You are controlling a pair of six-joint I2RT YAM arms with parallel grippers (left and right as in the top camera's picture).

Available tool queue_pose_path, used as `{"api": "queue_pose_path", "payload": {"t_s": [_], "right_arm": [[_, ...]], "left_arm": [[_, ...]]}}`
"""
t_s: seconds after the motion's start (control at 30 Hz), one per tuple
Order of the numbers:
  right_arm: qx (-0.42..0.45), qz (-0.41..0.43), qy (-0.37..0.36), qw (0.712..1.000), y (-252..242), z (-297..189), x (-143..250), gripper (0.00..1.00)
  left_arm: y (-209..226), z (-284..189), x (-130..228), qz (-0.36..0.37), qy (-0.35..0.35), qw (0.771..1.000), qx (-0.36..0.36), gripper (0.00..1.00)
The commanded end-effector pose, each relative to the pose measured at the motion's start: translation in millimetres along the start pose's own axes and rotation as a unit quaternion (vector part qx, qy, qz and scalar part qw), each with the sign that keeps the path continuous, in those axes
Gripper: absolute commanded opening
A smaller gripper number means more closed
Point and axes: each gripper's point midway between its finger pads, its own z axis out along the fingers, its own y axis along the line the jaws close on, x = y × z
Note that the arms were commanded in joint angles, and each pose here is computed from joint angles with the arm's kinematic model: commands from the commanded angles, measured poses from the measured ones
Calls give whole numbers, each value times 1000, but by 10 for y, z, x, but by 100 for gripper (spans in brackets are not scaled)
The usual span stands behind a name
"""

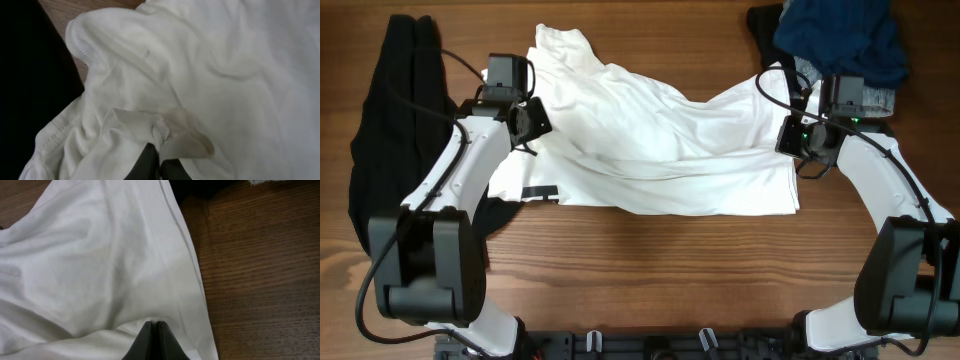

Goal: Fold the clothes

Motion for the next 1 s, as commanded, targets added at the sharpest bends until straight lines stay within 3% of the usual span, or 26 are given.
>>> {"api": "queue_pose_path", "payload": {"t_s": [0.0,0.3,0.57,0.63,0.7,0.73,0.83,0.9,0.97], "right_arm": [[23,-2,-12,1000,-81,-3,-89,4],[27,6,-20,999,-153,-11,-137,4],[15,6,-16,1000,-124,117,-139,4],[14,6,-15,1000,-119,139,-140,4],[9,4,-22,1000,-103,142,-175,4],[9,4,-26,1000,-99,140,-193,9],[4,-5,-36,999,-76,104,-255,61],[-1,-16,-46,999,-31,-12,-347,77],[-5,-25,-58,998,29,-213,-505,82]], "left_arm": [[229,28,15,-7,2,999,-39,4],[635,82,-14,-45,11,996,-76,4],[587,93,-30,-50,12,997,-56,4],[572,95,-36,-50,11,997,-52,20],[565,96,-64,-49,6,998,-50,58],[563,97,-74,-49,4,998,-49,68],[550,94,-115,-50,-4,998,-46,86],[530,49,-182,-48,-13,998,-43,89],[496,-52,-284,-36,-23,998,-37,91]]}}
